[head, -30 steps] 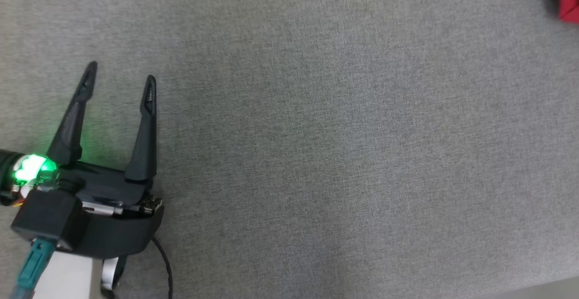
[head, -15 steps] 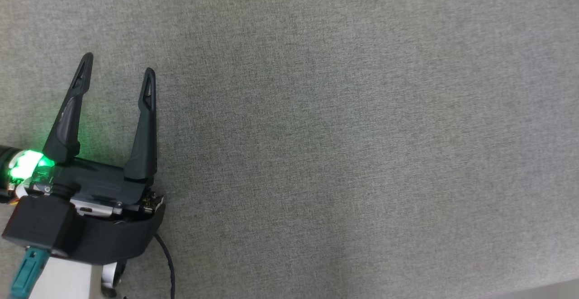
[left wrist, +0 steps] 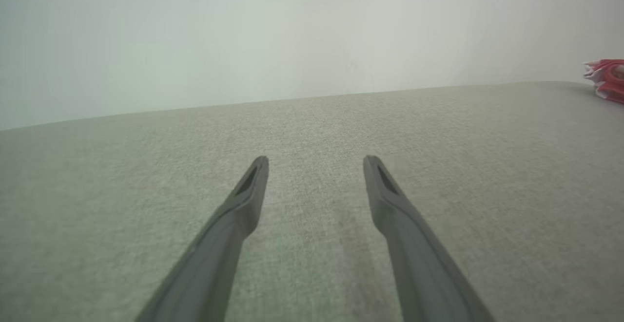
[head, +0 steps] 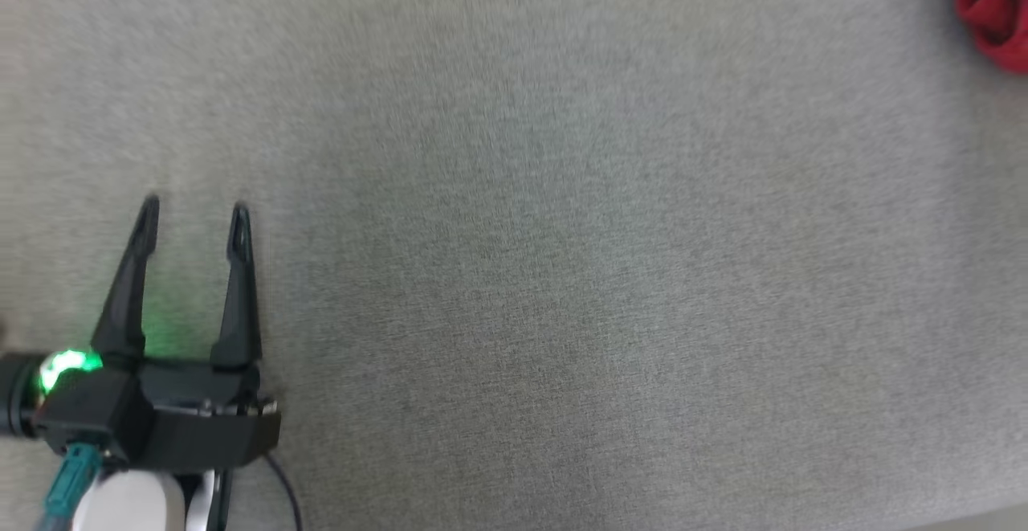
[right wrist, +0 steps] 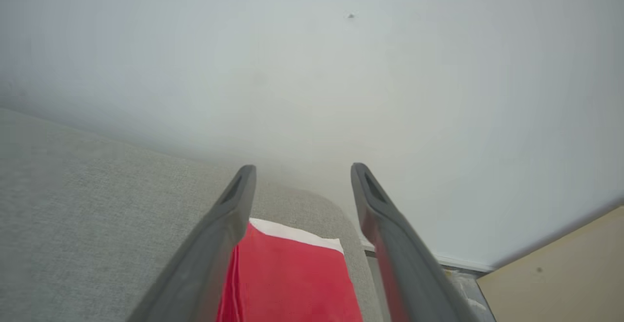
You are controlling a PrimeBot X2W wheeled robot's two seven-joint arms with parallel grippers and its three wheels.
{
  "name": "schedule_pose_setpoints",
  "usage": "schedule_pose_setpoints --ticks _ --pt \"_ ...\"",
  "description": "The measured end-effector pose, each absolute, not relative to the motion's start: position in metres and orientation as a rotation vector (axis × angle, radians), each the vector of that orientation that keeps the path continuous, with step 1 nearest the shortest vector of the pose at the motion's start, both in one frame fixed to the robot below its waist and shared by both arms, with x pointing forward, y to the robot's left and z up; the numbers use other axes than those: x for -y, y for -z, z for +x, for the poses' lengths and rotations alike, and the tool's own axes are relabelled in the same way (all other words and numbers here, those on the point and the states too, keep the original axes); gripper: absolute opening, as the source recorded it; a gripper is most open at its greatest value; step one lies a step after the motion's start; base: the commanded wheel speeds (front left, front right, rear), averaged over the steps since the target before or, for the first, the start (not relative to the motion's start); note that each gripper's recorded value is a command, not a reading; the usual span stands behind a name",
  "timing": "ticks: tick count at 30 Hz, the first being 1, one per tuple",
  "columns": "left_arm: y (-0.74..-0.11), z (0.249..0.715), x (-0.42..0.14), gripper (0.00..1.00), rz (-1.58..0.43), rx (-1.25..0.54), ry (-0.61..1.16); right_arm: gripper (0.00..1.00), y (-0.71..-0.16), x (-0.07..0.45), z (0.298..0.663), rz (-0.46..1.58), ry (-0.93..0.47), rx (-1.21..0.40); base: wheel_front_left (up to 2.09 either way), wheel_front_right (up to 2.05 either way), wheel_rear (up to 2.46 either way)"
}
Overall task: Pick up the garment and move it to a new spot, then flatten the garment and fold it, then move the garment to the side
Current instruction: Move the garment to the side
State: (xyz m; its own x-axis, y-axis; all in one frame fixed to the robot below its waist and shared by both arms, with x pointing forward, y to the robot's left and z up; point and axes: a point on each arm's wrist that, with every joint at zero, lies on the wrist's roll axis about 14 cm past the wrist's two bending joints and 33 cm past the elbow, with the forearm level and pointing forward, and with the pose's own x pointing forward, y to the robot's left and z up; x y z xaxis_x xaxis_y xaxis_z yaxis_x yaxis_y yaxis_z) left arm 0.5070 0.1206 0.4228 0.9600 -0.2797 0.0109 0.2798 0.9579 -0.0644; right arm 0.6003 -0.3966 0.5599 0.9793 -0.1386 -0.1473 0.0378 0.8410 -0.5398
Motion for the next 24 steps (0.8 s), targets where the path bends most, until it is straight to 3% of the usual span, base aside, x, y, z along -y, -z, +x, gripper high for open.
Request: schedule_pose_setpoints --ticks 13,24 --pt "-0.468 0.452 -0.158 1.0 -0.046 0.025 0.168 1.0 -0.559 0.313 0.539 -0.264 -0.007 0.008 0.0 0.0 0.0" --pt "-0.494 0.409 -0.18 1.0 -0.05 0.059 0.088 1.0 -0.549 0.294 0.467 -0.131 0.03 0.072 0.0 0.0 0.0"
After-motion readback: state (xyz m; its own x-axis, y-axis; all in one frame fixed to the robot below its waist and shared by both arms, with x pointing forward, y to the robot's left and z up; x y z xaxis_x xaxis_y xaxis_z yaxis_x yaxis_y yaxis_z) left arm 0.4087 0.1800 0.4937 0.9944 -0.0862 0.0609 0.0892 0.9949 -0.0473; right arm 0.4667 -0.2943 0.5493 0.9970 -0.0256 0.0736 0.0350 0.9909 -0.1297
